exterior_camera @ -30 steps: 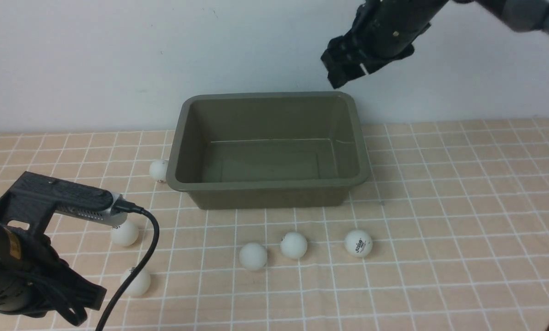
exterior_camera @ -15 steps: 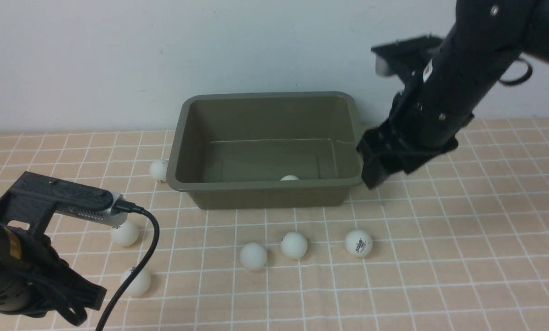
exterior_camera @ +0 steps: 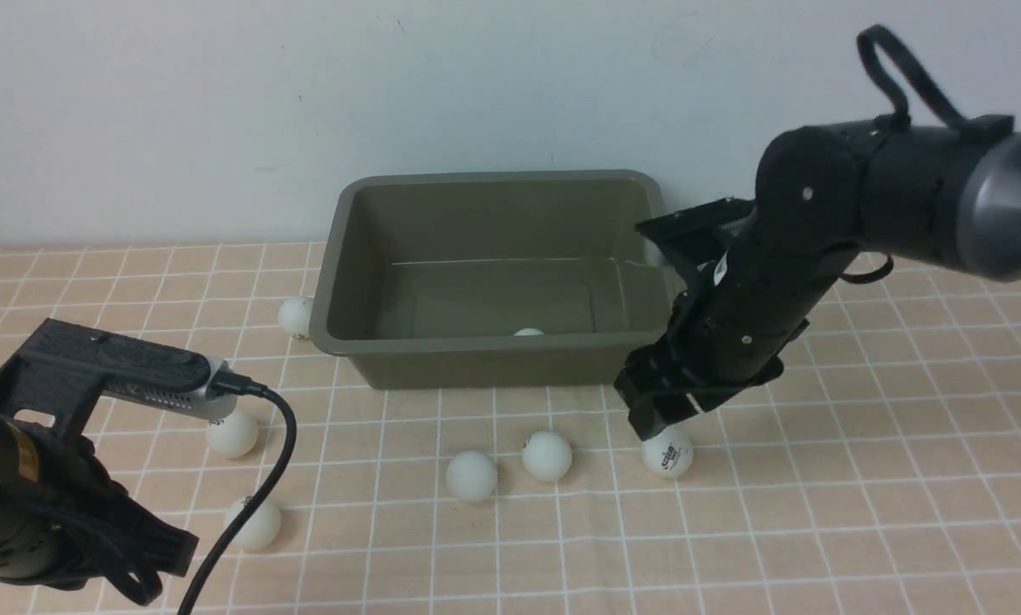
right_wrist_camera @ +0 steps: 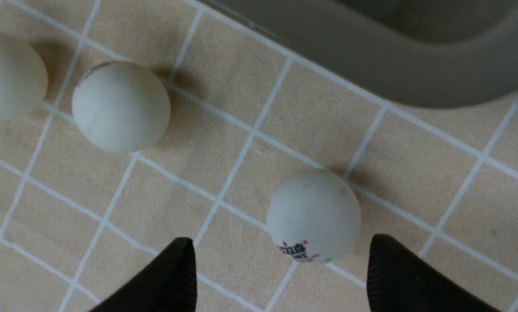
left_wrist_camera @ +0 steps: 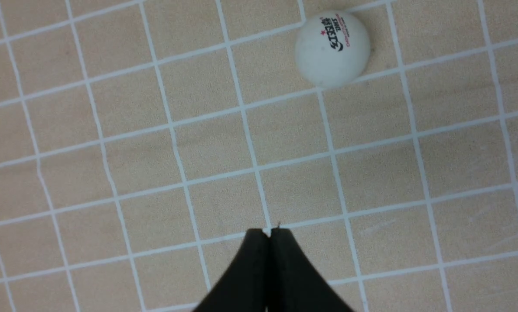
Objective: Put the table tennis balls into the box on the light coffee tablecloth.
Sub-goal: 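Reach for and grasp a ping pong ball on the table, then release the ping pong ball into the bin and lift the gripper away, then reach for and grasp a ping pong ball on the table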
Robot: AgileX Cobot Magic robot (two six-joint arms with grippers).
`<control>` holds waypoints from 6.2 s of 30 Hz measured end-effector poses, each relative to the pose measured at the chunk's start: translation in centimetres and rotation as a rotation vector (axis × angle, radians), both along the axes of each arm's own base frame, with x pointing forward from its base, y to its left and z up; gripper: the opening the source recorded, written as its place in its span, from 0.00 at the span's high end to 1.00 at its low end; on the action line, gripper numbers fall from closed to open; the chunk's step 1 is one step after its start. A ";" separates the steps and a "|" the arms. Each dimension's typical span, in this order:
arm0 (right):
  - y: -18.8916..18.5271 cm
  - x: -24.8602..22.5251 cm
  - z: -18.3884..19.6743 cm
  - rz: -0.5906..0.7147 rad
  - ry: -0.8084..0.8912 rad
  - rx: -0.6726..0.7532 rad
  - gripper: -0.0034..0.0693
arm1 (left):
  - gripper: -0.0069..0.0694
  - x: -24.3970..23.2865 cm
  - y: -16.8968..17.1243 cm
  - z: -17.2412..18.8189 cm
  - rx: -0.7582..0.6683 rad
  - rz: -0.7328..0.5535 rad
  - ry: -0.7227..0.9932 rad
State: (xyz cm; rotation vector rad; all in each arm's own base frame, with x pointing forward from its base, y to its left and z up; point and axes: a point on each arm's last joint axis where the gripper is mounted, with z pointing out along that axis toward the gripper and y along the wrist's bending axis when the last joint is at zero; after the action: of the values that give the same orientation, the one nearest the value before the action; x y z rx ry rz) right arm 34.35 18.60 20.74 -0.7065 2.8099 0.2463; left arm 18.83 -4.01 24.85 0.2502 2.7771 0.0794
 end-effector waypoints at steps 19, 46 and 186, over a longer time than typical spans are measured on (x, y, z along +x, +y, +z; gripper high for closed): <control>0.9 0.9 -3.1 0.013 -0.048 -0.095 0.30 | 1.00 0.0 0.0 0.0 -0.002 0.001 0.000; 1.1 1.2 -5.1 0.015 -0.012 -0.113 0.38 | 1.00 0.0 0.0 0.0 -0.002 0.001 0.001; 11.1 0.9 -3.0 0.156 0.054 -0.176 0.33 | 1.00 0.4 -0.2 0.1 -0.016 -0.006 -0.042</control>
State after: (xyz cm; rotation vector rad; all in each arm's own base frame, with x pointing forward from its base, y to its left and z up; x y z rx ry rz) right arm 35.21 29.66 17.74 -0.9742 2.8554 0.0443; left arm 19.18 -4.16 24.99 0.2495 2.7339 0.0606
